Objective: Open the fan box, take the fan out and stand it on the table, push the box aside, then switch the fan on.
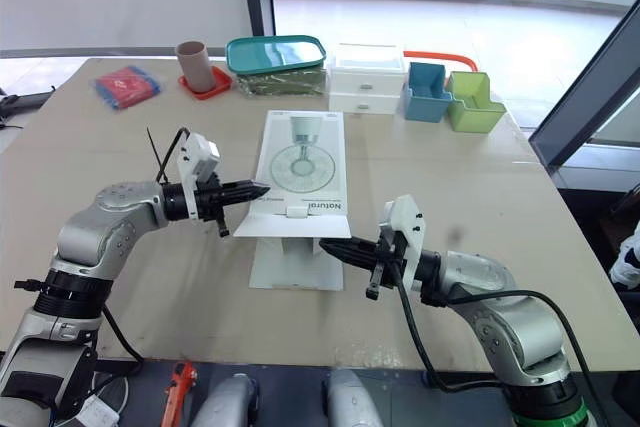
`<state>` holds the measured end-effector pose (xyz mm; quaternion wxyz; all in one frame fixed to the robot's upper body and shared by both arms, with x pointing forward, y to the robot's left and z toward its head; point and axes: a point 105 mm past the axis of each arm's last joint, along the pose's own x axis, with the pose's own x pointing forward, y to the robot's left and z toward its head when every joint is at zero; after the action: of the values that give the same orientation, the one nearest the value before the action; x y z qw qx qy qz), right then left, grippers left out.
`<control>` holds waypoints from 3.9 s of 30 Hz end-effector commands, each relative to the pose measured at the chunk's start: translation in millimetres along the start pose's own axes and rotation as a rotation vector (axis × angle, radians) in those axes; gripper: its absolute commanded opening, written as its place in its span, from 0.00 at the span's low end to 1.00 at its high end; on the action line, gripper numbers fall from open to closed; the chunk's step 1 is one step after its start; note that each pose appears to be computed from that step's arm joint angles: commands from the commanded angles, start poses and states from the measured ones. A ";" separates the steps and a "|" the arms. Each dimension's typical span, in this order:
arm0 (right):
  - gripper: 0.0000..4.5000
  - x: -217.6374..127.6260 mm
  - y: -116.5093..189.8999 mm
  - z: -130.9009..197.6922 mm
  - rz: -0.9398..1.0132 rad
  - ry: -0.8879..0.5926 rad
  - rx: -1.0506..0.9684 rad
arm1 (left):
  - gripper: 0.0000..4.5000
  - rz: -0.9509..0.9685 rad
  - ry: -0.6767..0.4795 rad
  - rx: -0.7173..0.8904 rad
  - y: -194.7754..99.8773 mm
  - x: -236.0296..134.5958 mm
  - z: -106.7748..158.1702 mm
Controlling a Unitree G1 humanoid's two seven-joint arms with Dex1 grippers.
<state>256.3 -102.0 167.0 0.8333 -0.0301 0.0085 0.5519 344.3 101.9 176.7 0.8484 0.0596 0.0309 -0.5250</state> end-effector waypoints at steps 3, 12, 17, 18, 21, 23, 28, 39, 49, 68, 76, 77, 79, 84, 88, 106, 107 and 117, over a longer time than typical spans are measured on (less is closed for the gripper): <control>0.01 2.2 -11.6 25.2 -0.047 -0.072 -0.125 | 0.00 0.002 -0.116 0.072 3.5 -5.5 27.1; 0.01 13.4 -30.9 33.4 -0.110 -0.094 -0.192 | 0.00 0.035 -0.234 0.141 12.6 -16.9 51.3; 0.01 19.7 -49.2 34.8 -0.196 -0.085 -0.249 | 0.00 0.075 -0.295 0.172 20.4 -23.7 64.3; 0.01 20.7 -51.7 34.6 -0.207 -0.082 -0.253 | 0.00 0.077 -0.302 0.176 20.6 -24.4 65.9; 0.01 22.9 -57.3 34.3 -0.232 -0.077 -0.264 | 0.00 0.074 -0.307 0.185 19.8 -25.3 67.1; 0.01 24.1 -58.8 33.8 -0.238 -0.075 -0.265 | 0.00 0.075 -0.310 0.187 19.8 -25.8 67.6; 0.01 26.6 -64.8 25.5 -0.270 -0.029 -0.246 | 0.00 0.050 -0.287 0.190 14.0 -22.6 63.5; 0.01 30.8 -70.0 14.6 -0.310 0.032 -0.225 | 0.00 0.003 -0.116 0.163 2.8 -0.5 30.4; 0.01 33.5 -71.2 13.9 -0.318 0.038 -0.225 | 0.00 -0.009 -0.040 0.143 -0.1 6.9 20.9; 0.01 32.8 -69.5 -1.6 -0.330 0.101 -0.193 | 0.00 0.016 0.074 0.096 3.4 11.9 -5.6; 0.01 29.8 -67.7 5.4 -0.336 0.070 -0.195 | 0.00 0.022 0.080 0.089 3.8 13.7 -8.2; 0.01 29.0 -66.9 10.0 -0.329 0.056 -0.206 | 0.00 0.022 0.081 0.087 3.8 14.1 -8.7; 0.01 28.5 -64.0 17.7 -0.308 0.034 -0.219 | 0.00 0.022 0.082 0.084 3.9 14.5 -9.0; 0.01 31.2 -44.8 30.3 -0.224 0.024 -0.246 | 0.00 0.026 0.084 0.082 6.0 16.8 -9.3; 0.01 37.2 -28.3 27.6 -0.173 0.053 -0.231 | 0.00 0.027 0.082 0.077 6.9 17.3 -9.1; 0.01 39.0 -8.0 -1.9 -0.135 0.183 -0.138 | 0.00 0.022 0.088 0.063 5.7 17.9 -10.2; 0.01 37.2 -9.2 -3.2 -0.140 0.191 -0.137 | 0.00 0.021 0.090 0.064 5.7 17.9 -10.4; 0.01 21.7 -4.4 -6.6 -0.105 0.244 -0.097 | 0.00 0.020 0.092 0.061 6.0 18.4 -10.1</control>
<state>274.1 -82.6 148.2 0.8530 -0.1326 0.1006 0.4947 356.4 88.4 168.8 0.8481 0.1034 0.0409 -0.5180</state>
